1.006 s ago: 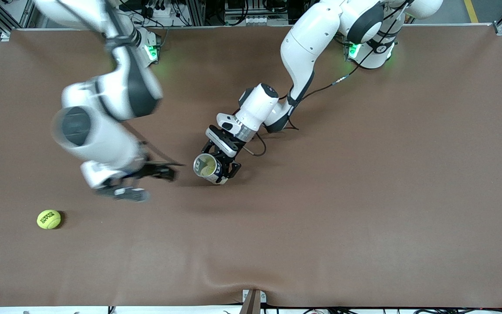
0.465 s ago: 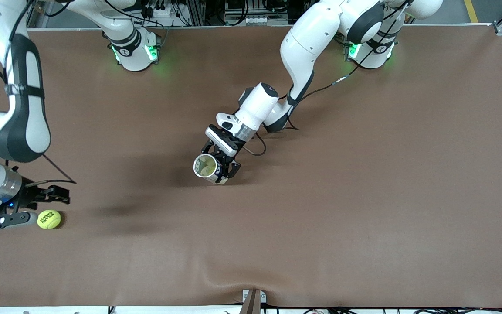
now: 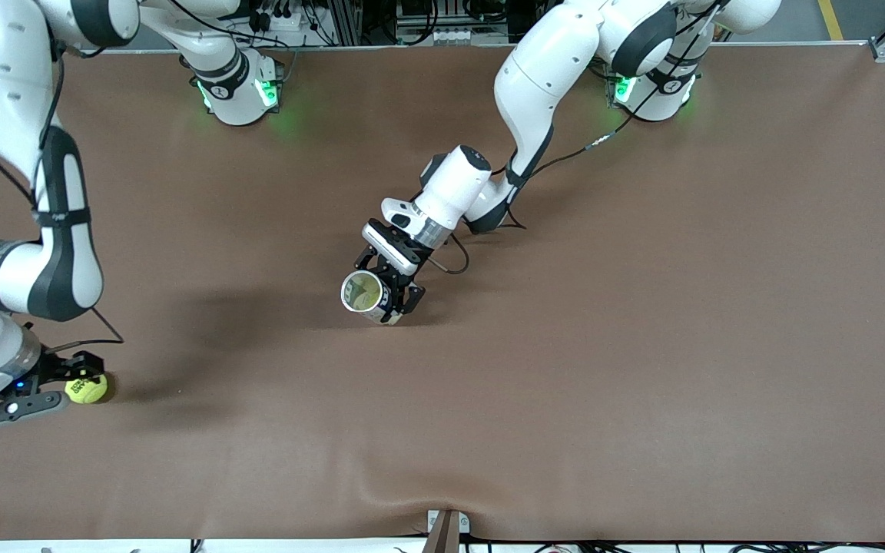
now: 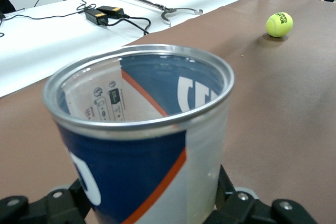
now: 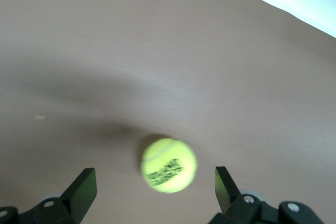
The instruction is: Insert tennis ball vertically with right arm
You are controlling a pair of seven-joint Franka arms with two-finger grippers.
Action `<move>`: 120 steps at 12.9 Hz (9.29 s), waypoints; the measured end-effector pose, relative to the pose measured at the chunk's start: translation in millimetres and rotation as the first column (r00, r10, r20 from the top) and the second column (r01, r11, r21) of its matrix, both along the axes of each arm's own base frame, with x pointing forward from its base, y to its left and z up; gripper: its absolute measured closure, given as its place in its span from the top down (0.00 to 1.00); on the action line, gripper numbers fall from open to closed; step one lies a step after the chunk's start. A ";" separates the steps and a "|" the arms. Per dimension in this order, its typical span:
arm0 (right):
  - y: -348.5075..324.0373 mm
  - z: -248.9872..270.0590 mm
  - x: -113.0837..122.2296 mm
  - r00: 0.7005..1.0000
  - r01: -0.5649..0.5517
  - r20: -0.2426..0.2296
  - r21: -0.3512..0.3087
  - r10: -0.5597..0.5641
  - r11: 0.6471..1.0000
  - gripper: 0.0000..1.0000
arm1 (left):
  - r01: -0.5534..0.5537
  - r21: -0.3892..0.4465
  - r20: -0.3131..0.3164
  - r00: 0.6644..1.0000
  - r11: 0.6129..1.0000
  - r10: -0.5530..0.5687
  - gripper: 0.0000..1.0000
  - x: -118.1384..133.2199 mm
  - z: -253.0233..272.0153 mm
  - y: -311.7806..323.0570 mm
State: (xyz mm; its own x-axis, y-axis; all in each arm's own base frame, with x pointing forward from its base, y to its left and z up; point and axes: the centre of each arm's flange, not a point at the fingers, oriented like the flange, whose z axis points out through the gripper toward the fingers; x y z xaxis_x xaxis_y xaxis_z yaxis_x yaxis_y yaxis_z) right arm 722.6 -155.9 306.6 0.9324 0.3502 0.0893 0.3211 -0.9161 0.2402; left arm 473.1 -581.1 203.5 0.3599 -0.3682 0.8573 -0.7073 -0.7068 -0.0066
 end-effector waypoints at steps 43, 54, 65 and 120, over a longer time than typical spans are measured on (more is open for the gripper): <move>351.1 176.3 -72.1 0.871 0.477 -0.234 0.188 -0.433 0.858 0.65 | -0.013 -0.017 0.006 1.000 1.000 0.013 1.00 -0.9 2.9 0.3; 529.9 147.8 -133.0 0.739 0.674 -0.195 0.218 -0.645 0.706 0.65 | -0.025 -0.032 -0.001 1.000 0.999 0.024 1.00 -0.5 5.6 0.2; 531.5 108.7 -118.8 0.751 0.659 -0.141 0.202 -0.645 0.724 0.65 | -0.025 -0.033 0.000 1.000 0.999 0.025 1.00 -0.5 6.3 0.2; 228.0 218.4 -83.4 0.913 0.379 -0.218 0.137 -0.345 0.915 1.00 | 0.001 0.086 -0.234 0.972 0.996 0.020 1.00 -34.3 81.6 79.4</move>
State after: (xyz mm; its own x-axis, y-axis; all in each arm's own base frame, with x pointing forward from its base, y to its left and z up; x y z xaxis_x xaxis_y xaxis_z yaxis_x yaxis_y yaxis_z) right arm 639.2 72.1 525.0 0.9974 -0.0199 -0.0688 -0.0174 -0.9992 0.0363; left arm 438.9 -501.7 285.2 0.5508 -0.4316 0.7144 -0.6896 -0.7176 0.0981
